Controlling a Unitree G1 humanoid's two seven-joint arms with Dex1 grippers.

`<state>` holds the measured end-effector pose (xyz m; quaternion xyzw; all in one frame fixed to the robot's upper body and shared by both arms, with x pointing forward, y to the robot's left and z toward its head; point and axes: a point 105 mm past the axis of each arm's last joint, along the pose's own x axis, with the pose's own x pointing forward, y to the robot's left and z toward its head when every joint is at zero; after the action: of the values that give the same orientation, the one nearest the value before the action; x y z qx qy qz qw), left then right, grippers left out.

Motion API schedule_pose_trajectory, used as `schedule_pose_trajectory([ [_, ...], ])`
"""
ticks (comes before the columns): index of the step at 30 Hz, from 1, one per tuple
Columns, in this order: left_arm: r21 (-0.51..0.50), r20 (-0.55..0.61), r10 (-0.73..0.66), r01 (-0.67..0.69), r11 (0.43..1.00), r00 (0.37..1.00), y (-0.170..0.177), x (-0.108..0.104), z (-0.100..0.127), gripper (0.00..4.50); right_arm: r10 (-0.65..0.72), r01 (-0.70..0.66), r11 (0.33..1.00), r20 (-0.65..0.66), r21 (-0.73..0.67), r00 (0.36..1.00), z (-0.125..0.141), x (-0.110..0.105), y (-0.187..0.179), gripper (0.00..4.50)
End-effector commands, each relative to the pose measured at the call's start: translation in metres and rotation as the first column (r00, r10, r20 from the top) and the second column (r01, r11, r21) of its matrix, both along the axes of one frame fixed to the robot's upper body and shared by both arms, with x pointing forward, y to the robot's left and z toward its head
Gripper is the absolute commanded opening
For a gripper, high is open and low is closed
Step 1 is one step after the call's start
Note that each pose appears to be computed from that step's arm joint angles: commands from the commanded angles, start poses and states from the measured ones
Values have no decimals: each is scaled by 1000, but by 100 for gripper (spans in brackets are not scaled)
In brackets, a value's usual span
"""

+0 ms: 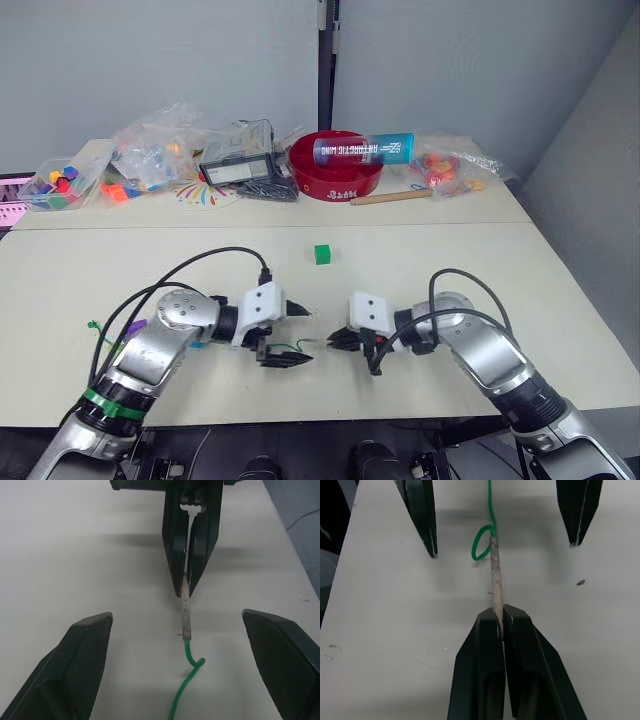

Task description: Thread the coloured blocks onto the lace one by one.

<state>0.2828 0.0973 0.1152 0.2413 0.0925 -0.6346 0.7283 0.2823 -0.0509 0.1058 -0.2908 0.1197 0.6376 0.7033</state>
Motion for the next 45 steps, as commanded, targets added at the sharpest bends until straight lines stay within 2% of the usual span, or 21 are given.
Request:
schedule_pose_trajectory([
  [1,3,24,-8,8,1000,1000,-2,0,1,379,16,-16,1000,37,4,999,9,-2,1,0],
  [2,4,24,-8,8,1000,1000,-2,0,0,356,14,-15,1000,36,5,999,9,-2,1,0],
  [12,-9,21,-4,4,1000,1000,-6,4,-4,20,2,-3,1000,37,11,999,11,0,1,0],
  [13,-10,21,-4,4,1000,1000,-7,4,-4,4,1,-2,1000,37,12,999,11,0,1,0],
  [23,-17,18,-7,7,1000,1000,-5,2,0,4,-4,3,1000,29,27,1000,11,-1,3,0],
  [29,-8,8,31,-31,999,999,6,1,1,0,-149,157,964,-52,216,987,32,3,-4,202],
  [31,-1,-2,51,-51,999,999,11,-1,0,0,-229,251,916,-106,312,968,42,8,-10,272],
  [33,7,-12,76,-76,997,997,19,-4,-2,0,-331,366,830,-156,421,931,53,19,-14,340],
  [36,17,-23,122,-121,992,992,30,-7,-2,0,-522,532,704,-166,471,837,50,44,-16,441],
  [41,30,-32,171,-170,985,985,41,-12,-3,0,-695,654,588,-118,475,710,33,72,9,441],
  [43,32,-33,180,-179,983,983,42,-14,-3,0,-755,699,520,-119,490,645,30,84,18,441],
  [45,32,-31,188,-187,982,982,43,-14,-3,0,-785,713,482,-111,509,610,30,93,28,441],
])
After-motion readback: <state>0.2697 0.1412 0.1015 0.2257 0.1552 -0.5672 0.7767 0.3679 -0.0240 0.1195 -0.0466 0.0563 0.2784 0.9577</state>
